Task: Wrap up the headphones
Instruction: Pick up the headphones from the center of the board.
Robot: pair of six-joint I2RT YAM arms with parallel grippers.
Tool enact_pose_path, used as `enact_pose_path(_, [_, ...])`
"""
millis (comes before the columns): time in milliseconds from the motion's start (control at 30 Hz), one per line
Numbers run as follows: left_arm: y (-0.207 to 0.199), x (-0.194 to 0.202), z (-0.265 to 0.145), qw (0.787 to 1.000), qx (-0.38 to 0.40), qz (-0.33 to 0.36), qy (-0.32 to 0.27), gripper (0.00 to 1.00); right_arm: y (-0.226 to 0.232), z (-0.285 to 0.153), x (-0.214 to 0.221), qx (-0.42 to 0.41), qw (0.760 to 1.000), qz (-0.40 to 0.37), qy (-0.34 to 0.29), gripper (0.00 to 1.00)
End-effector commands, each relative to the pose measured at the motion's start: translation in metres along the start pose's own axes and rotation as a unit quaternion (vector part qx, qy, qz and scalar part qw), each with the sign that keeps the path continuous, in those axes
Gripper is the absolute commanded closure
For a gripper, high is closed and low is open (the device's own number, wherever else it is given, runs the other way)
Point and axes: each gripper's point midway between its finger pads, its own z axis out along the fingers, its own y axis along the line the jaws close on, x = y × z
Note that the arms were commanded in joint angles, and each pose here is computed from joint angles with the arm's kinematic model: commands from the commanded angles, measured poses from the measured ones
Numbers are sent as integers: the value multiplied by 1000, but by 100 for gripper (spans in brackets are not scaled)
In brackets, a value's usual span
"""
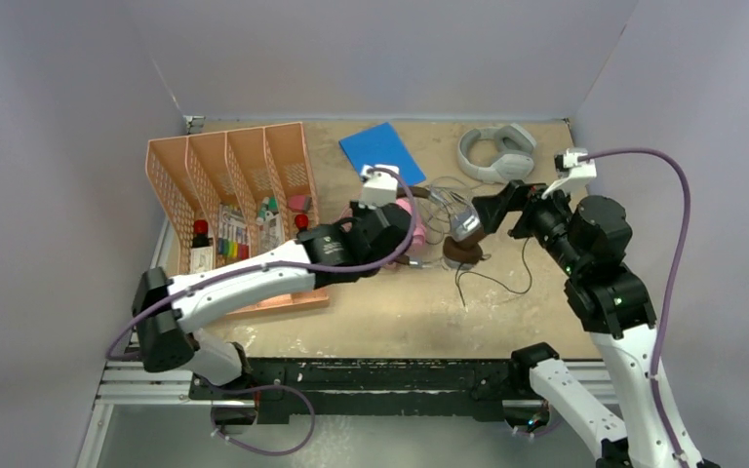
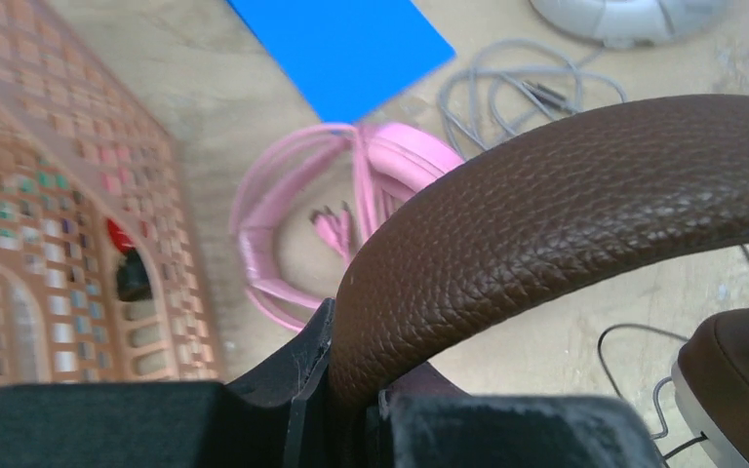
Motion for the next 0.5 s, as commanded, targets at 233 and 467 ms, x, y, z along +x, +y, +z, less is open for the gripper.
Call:
enact_pose_path(233, [94, -98, -44, 998, -61, -17, 4, 100, 31, -4, 26, -141, 982, -124, 21, 1])
enact_pose_path(467, [110, -99, -55, 999, -41, 9, 17, 100, 45, 13, 25, -195, 965, -171, 30, 1])
